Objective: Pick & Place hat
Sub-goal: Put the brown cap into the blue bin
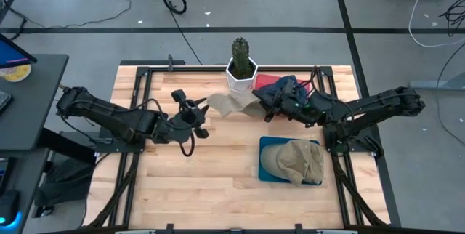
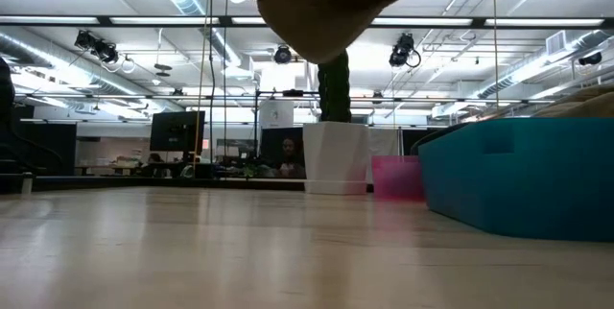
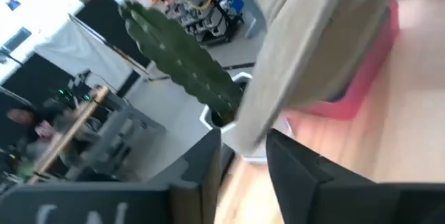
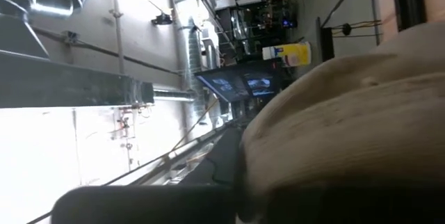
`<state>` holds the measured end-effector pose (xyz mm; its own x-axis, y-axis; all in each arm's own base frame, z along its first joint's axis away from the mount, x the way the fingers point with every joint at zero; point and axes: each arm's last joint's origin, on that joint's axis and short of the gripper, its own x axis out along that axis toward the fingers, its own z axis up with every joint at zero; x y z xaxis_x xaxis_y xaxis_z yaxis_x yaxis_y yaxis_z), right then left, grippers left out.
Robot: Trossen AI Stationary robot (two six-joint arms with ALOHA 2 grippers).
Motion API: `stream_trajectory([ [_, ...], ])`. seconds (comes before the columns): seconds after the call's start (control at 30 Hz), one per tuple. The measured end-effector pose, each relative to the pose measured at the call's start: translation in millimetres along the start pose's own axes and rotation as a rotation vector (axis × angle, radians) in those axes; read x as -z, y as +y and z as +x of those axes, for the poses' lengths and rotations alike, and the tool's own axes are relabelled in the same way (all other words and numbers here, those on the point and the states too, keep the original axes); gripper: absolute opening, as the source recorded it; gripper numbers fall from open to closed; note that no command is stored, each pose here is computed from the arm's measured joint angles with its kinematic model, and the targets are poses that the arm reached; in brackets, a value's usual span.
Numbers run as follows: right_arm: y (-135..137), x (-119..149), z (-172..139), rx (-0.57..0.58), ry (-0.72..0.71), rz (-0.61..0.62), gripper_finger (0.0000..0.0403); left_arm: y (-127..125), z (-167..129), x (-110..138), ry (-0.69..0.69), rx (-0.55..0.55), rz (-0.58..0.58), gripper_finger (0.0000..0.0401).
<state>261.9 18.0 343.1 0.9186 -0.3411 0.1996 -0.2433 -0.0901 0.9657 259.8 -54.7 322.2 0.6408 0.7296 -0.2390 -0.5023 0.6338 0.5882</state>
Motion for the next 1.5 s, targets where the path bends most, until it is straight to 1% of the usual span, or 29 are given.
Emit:
stream_trajectory([
  [0.13, 1.2, -1.0, 0.5, -0.012, -0.004, -0.003, 0.0017, -5.3, -4.8, 7.3, 0.032, 0.085, -0.039, 0.0148],
  [0.2, 2.0, -1.2, 0.5, -0.017, 0.000, -0.005, 0.0017, -7.2, -7.2, 12.3, 0.062, 0.110, -0.067, 0.0163],
  [0.27, 3.4, -0.8, -0.7, -0.017, 0.027, -0.015, 0.0017, -8.1, -9.6, 18.9, 0.103, 0.116, -0.083, 0.0175],
  [0.4, 8.8, -0.1, -6.7, -0.001, 0.137, -0.053, 0.0017, -6.9, -13.5, 33.3, 0.193, 0.101, -0.108, 0.0189],
  [0.57, 13.5, -0.7, -19.7, 0.069, 0.311, -0.151, 0.0017, -2.4, -16.3, 46.5, 0.280, 0.066, -0.126, 0.0192],
  [0.67, 15.6, -2.7, -30.4, 0.126, 0.410, -0.218, 0.0017, -1.3, -16.9, 49.0, 0.296, 0.056, -0.136, 0.0192],
  [0.77, 17.8, -6.6, -43.5, 0.191, 0.477, -0.272, 0.0017, -1.4, -16.9, 48.9, 0.296, 0.053, -0.158, 0.0192],
  [0.97, 22.9, -13.4, -77.9, 0.323, 0.549, -0.337, 0.0017, -2.4, -17.1, 49.2, 0.316, 0.081, -0.214, 0.0192],
  [1.17, 24.1, -18.5, -104.9, 0.418, 0.603, -0.384, 0.0017, -3.9, -16.7, 45.8, 0.306, 0.109, -0.279, 0.0192],
  [1.23, 21.9, -19.4, -110.5, 0.459, 0.613, -0.398, 0.0017, -0.9, -18.0, 42.7, 0.285, 0.126, -0.304, 0.0187],
  [1.33, 18.9, -19.3, -116.6, 0.505, 0.638, -0.412, 0.0017, 7.3, -21.6, 36.3, 0.238, 0.147, -0.371, 0.0165],
  [1.43, 16.8, -18.2, -121.2, 0.533, 0.665, -0.426, 0.0017, 21.4, -27.7, 28.5, 0.167, 0.169, -0.445, 0.0129],
  [1.5, 16.1, -17.6, -123.6, 0.544, 0.679, -0.432, 0.0017, 31.4, -32.2, 24.2, 0.123, 0.184, -0.490, 0.0097],
])
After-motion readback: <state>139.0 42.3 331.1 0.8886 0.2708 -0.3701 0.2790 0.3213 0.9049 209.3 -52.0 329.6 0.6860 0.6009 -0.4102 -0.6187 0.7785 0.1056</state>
